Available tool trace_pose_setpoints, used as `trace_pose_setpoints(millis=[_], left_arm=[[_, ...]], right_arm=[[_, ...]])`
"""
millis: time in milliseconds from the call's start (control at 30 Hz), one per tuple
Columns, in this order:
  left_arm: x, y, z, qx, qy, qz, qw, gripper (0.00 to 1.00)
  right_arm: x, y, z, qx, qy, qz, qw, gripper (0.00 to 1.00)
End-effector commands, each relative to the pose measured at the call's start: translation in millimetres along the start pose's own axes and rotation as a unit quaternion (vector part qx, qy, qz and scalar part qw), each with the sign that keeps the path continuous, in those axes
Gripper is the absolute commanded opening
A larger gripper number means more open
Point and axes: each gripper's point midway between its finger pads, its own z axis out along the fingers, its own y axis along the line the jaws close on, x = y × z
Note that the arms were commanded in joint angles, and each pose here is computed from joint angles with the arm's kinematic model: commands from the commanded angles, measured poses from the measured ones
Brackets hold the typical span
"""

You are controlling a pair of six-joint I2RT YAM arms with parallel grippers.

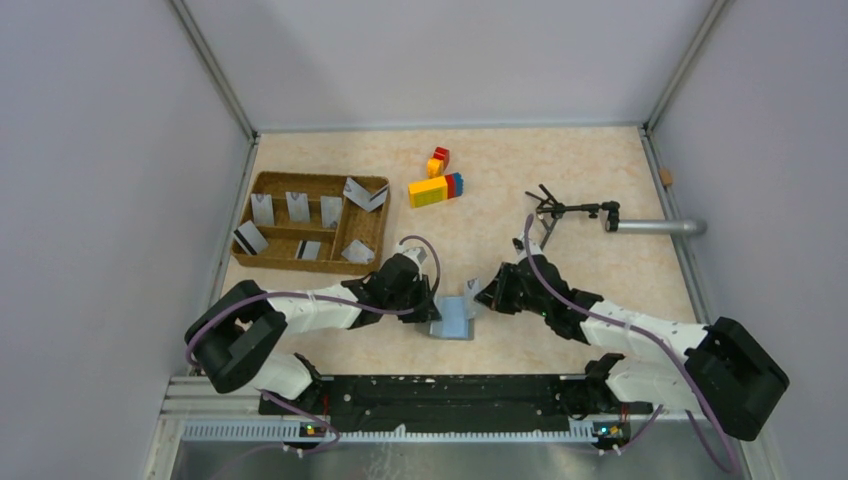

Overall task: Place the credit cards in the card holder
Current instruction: Insert the credit card into the card holder.

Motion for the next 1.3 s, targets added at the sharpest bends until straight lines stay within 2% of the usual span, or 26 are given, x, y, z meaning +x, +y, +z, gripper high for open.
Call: trace_pose_setpoints(millis=[0,633,867,1033,1133,1267], left_arm=[[0.3,-2.3,-2.2,0.011,-0.006,0.001,1.0,0.21],[1.3,-1.5,-2.6,0.01,-0.005,0.001,1.0,0.19],[3.0,-5.5,-1.1,0.03,-0.006,0.003,1.0,0.18],[2.6,-7.8,-2.2,0.043,-0.012,0.007,0.999,0.21],[1.8,-11.7,-4.4,0.056,-0.015,0.013,0.998,0.3],[-5.4,-21.1,-13.9,0.074,-0.031,0.03,0.996,0.57]], right_arm=[[1.5,3.4,4.8,-0.01,-0.004,0.0,1.0,0.0],[10.9,-12.2,12.7,0.015,0.006,0.005,1.0,0.0],[16.9,0.4,16.0,-0.025,0.018,0.023,0.999,0.0],[15.6,17.3,14.2,-0.061,0.019,0.031,0.997,0.0],[14.3,25.1,13.1,-0.073,0.018,0.032,0.997,0.0],[16.1,23.9,14.1,-0.07,0.019,0.032,0.997,0.0]])
